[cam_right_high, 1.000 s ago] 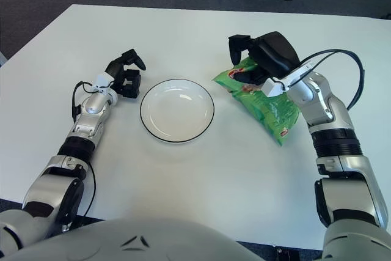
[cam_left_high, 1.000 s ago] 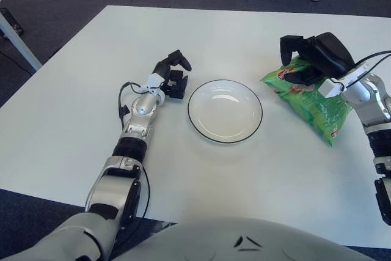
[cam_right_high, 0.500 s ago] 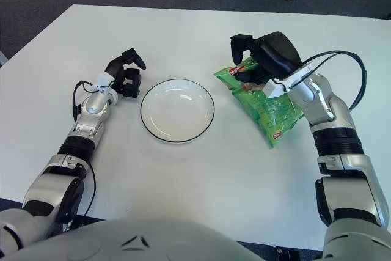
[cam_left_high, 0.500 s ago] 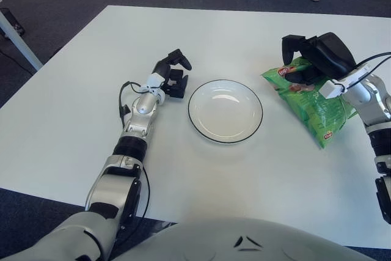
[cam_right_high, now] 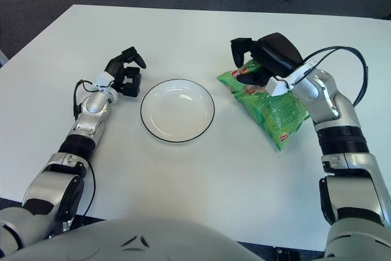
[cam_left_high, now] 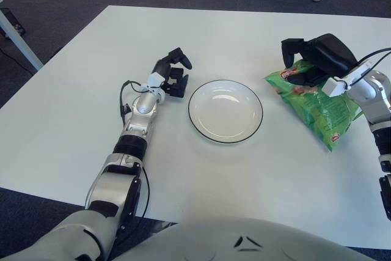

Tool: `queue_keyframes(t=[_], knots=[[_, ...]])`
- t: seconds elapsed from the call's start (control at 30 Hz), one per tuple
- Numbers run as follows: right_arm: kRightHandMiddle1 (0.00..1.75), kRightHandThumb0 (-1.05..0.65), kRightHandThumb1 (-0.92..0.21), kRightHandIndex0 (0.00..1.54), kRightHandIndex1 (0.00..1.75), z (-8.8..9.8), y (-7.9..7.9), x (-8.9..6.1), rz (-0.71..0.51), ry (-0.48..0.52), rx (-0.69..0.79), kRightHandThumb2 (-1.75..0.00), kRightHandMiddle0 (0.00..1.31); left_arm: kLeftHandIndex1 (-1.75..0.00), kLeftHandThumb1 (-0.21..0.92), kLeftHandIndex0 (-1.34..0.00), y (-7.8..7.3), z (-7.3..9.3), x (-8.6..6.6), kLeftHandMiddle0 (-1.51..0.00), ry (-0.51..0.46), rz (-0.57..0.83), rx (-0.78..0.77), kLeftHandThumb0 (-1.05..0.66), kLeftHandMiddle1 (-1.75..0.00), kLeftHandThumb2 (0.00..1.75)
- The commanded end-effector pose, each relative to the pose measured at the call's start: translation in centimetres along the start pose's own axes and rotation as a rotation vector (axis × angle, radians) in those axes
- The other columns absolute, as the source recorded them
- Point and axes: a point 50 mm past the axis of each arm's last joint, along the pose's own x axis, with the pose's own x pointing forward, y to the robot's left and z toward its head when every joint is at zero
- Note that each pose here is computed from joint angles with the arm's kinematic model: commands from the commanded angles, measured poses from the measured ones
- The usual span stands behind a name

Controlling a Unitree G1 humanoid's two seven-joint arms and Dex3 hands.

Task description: Put the snack into the plate.

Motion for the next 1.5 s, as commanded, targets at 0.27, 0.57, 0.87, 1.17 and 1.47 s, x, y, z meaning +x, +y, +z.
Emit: queue_keyframes(t=[0.27, 0.57, 0.87, 1.17, 1.47], knots=[[1.73, -0.28, -0.43, 0.59, 1.69, 0.2, -0.5, -0.4, -0.039, 0.093, -0.081, -1.14, 0.46, -1.75, 0.27, -0.65, -0.8, -2.8, -2.5, -1.26, 0.103, -0.011, 0.01, -0.5, -1.75, 1.37], [1.71, -0.02, -0.71, 0.41, 1.54, -0.3, -0.4, -0.3, -0.009, 0.133, -0.114, -0.74, 0.24, -1.75, 0.26, -0.66, -0.8, -2.9, -2.5, -1.26, 0.1, -0.018, 0.031, -0.5, -1.75, 1.38], [1.4, -0.55, -0.74, 0.19, 1.03, -0.6, -0.2, -0.2, -0.014, 0.132, -0.134, -0.69, 0.06, -1.75, 0.25, -0.66, -0.9, -2.9, -2.6, -1.27, 0.094, -0.021, 0.044, -0.5, -1.75, 1.39], [1.06, -0.72, -0.86, 0.11, 0.6, -0.7, 0.1, -0.1, -0.041, 0.068, -0.127, -0.56, 0.0, -1.75, 0.25, -0.67, -1.0, -2.8, -2.6, -1.27, 0.083, -0.027, 0.061, -0.5, -1.75, 1.39], [0.89, -0.82, -0.92, 0.06, 0.41, -1.4, -0.6, -0.4, -0.025, 0.058, -0.143, -0.53, 0.0, -1.75, 0.24, -0.67, -1.1, -2.7, -2.6, -1.27, 0.074, -0.02, 0.113, -0.51, -1.75, 1.4]])
